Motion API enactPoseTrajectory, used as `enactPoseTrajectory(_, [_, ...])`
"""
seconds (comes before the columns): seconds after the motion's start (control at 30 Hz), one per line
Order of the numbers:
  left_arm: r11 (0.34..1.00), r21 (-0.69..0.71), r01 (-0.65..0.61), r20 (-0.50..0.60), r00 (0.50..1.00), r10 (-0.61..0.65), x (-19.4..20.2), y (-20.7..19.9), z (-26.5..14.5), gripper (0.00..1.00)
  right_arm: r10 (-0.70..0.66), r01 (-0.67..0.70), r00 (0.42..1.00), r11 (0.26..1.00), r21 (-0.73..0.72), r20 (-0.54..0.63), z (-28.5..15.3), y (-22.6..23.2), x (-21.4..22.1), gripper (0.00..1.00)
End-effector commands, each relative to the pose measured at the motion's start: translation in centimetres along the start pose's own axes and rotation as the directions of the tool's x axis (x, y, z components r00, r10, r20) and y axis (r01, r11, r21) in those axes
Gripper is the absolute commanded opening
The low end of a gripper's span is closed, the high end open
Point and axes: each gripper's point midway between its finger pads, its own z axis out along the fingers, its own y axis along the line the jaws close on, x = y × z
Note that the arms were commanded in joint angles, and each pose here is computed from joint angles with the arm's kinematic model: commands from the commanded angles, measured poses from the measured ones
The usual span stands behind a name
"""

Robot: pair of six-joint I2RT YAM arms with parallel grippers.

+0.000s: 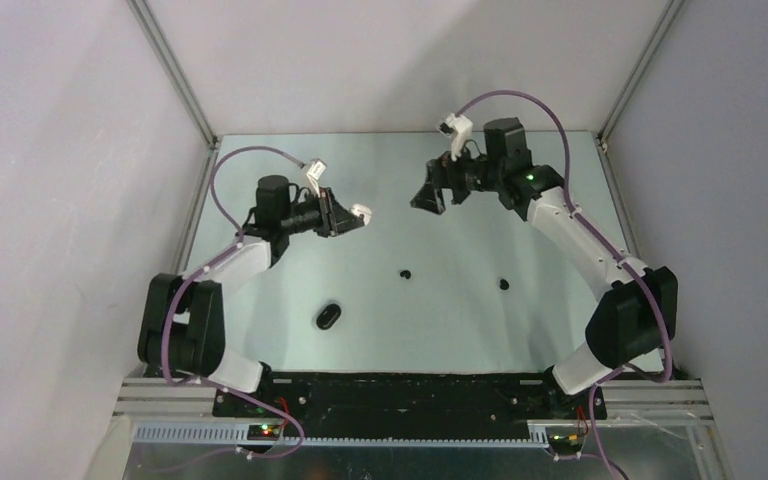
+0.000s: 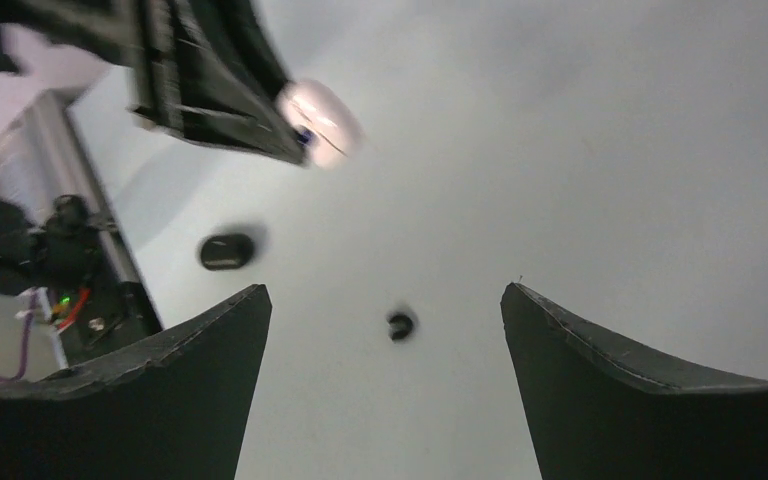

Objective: Insert the wireless bluetooth earbuds into the charging case
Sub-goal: Place the charging case at the center of the board.

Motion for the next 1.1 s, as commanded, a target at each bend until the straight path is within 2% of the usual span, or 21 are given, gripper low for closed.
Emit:
enactPoseTrajectory(0.0, [0.932, -0.265, 0.248, -0.031, 0.964, -0.265, 2.7, 5.1, 0.3, 0.03, 0.147, -0.131, 0.987, 0.967, 0.22, -0.057, -2.8, -4.5, 4.1, 0.89])
enactPoseTrajectory(0.03, [0.924, -0.282, 0.259, -0.041, 0.959, -0.281, 2.7, 5.6, 0.6, 0.04, 0.178, -0.147, 0.979, 0.955, 0.257, -0.102, -3.2, -5.1, 6.2, 0.89])
enactPoseTrajectory(0.07, [0.901, -0.317, 0.295, -0.078, 0.939, -0.335, 4.3, 6.7, 0.9, 0.05, 0.193, -0.152, 0.973, 0.949, 0.277, -0.126, -3.9, -5.6, 7.7, 0.89])
enactPoseTrajectory(0.13, [0.877, -0.344, 0.335, -0.115, 0.912, -0.394, 5.7, 7.8, 1.5, 0.05, 0.21, -0.157, 0.965, 0.942, 0.296, -0.156, -4.6, -5.9, 9.6, 0.88])
enactPoseTrajectory(0.23, [0.85, -0.384, 0.36, -0.133, 0.89, -0.437, 7.0, 9.1, 2.1, 0.04, 0.227, -0.164, 0.954, 0.941, 0.297, -0.194, -4.9, -5.7, 11.3, 0.87])
enactPoseTrajectory(0.3, [0.825, -0.424, 0.373, -0.14, 0.874, -0.466, 8.1, 10.1, 2.3, 0.07, 0.229, -0.162, 0.95, 0.942, 0.294, -0.211, -4.9, -5.7, 12.1, 0.87])
enactPoseTrajectory(0.37, [0.8, -0.472, 0.371, -0.139, 0.865, -0.483, 8.7, 11.0, 2.1, 0.18, 0.225, -0.154, 0.95, 0.94, 0.303, -0.217, -4.8, -6.1, 12.5, 0.87])
enactPoseTrajectory(0.4, [0.784, -0.502, 0.366, -0.135, 0.862, -0.488, 9.0, 11.5, 1.9, 0.28, 0.221, -0.148, 0.951, 0.94, 0.307, -0.217, -4.8, -6.3, 12.5, 0.87])
enactPoseTrajectory(0.43, [0.777, -0.515, 0.362, -0.131, 0.863, -0.488, 9.0, 11.7, 1.8, 0.33, 0.222, -0.149, 0.95, 0.939, 0.31, -0.218, -4.8, -6.5, 12.6, 0.87])
enactPoseTrajectory(0.53, [0.759, -0.576, 0.305, -0.13, 0.882, -0.453, 8.6, 12.2, 0.3, 0.56, 0.202, -0.13, 0.954, 0.943, 0.305, -0.22, -4.7, -6.9, 12.6, 0.87])
enactPoseTrajectory(0.67, [0.769, -0.583, 0.261, -0.149, 0.896, -0.417, 6.3, 11.0, -2.5, 0.69, 0.194, -0.122, 0.953, 0.949, 0.292, -0.231, -4.6, -7.4, 12.5, 0.88])
enactPoseTrajectory(0.7, [0.781, -0.573, 0.247, -0.135, 0.912, -0.387, 4.9, 10.4, -3.5, 0.7, 0.191, -0.121, 0.954, 0.95, 0.287, -0.23, -4.6, -7.4, 12.4, 0.88])
enactPoseTrajectory(0.77, [0.797, -0.582, 0.159, -0.189, 0.927, -0.323, 4.4, 9.3, -5.7, 0.72, 0.172, -0.108, 0.959, 0.957, 0.268, -0.227, -4.5, -7.2, 12.0, 0.88])
enactPoseTrajectory(0.83, [0.84, -0.543, 0.001, -0.298, 0.935, -0.194, 4.3, 8.2, -7.3, 0.71, 0.132, -0.076, 0.965, 0.968, 0.237, -0.229, -4.4, -7.0, 11.8, 0.88])
enactPoseTrajectory(0.87, [0.846, -0.532, -0.029, -0.325, 0.93, -0.172, 4.4, 7.8, -7.8, 0.7, 0.111, -0.062, 0.967, 0.975, 0.212, -0.23, -4.3, -6.7, 11.7, 0.88])
enactPoseTrajectory(0.93, [0.887, -0.443, -0.132, -0.434, 0.897, -0.083, 5.5, 6.3, -9.0, 0.68, 0.025, 0.021, 0.968, 0.983, 0.181, -0.249, -4.1, -6.4, 11.6, 0.89])
enactPoseTrajectory(0.97, [0.92, -0.331, -0.211, -0.51, 0.86, 0.013, 6.4, 5.0, -9.7, 0.66, -0.008, 0.058, 0.968, 0.98, 0.189, -0.253, -4.1, -6.8, 11.4, 0.89])
enactPoseTrajectory(1.0, [0.928, -0.278, -0.248, -0.551, 0.833, 0.057, 7.4, 4.5, -10.2, 0.65, -0.016, 0.066, 0.968, 0.979, 0.195, -0.249, -4.0, -6.9, 11.3, 0.9])
enactPoseTrajectory(1.03, [0.916, -0.164, -0.367, -0.612, 0.766, 0.198, 8.2, 3.9, -11.3, 0.64, -0.014, 0.064, 0.972, 0.976, 0.208, -0.234, -3.9, -7.1, 10.7, 0.9])
enactPoseTrajectory(1.07, [0.887, -0.13, -0.443, -0.655, 0.71, 0.258, 9.4, 4.1, -12.5, 0.64, 0.004, 0.045, 0.975, 0.976, 0.215, -0.223, -3.9, -7.2, 10.5, 0.9])
